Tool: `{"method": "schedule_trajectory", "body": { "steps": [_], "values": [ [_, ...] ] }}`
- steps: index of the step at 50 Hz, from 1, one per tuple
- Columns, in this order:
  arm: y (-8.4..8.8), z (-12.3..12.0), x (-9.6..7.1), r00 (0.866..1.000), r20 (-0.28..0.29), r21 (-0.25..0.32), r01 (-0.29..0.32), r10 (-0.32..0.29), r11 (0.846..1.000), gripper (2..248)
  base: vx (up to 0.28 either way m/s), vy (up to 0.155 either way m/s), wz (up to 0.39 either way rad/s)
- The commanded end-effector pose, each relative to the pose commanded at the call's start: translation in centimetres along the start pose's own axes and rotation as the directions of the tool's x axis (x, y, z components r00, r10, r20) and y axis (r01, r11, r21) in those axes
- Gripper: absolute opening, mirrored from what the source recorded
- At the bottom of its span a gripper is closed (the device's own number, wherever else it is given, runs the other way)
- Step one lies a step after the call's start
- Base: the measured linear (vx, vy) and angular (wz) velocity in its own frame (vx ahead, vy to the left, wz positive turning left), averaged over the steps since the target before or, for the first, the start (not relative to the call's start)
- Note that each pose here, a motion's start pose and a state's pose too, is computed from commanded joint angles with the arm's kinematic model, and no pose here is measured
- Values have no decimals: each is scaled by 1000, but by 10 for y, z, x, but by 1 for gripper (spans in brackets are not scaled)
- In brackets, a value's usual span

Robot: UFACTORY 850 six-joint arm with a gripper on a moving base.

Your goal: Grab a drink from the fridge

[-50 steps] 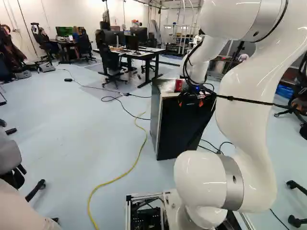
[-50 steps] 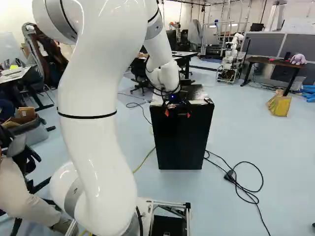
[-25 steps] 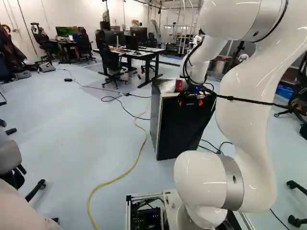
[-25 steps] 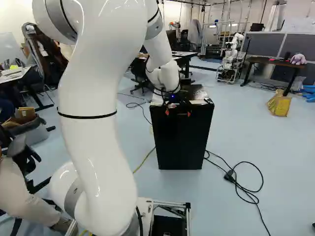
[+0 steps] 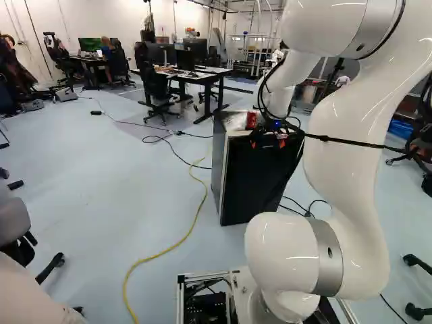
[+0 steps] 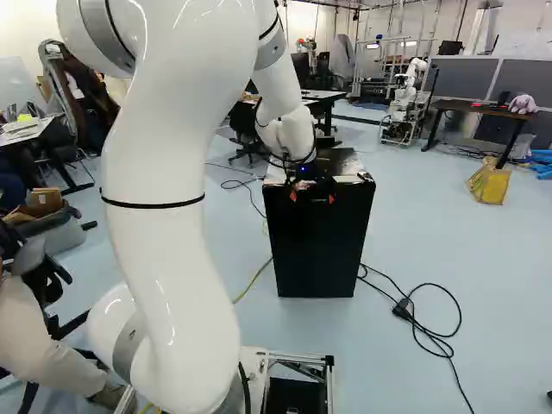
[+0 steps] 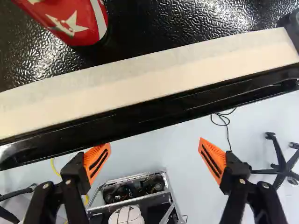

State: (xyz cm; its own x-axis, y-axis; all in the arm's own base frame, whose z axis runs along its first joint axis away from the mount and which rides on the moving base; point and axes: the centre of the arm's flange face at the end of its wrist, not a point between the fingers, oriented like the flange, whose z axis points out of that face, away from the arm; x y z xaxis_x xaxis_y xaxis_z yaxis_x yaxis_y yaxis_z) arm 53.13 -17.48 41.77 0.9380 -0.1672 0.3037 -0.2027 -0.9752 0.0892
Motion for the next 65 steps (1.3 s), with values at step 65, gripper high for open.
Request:
{"method": "schedule_trajectory", "body": {
  "steps": [65],
  "values": [
    [-33,-44,-98,978,-203,16,59,-55,998,247,0,0,0]
  ]
}}
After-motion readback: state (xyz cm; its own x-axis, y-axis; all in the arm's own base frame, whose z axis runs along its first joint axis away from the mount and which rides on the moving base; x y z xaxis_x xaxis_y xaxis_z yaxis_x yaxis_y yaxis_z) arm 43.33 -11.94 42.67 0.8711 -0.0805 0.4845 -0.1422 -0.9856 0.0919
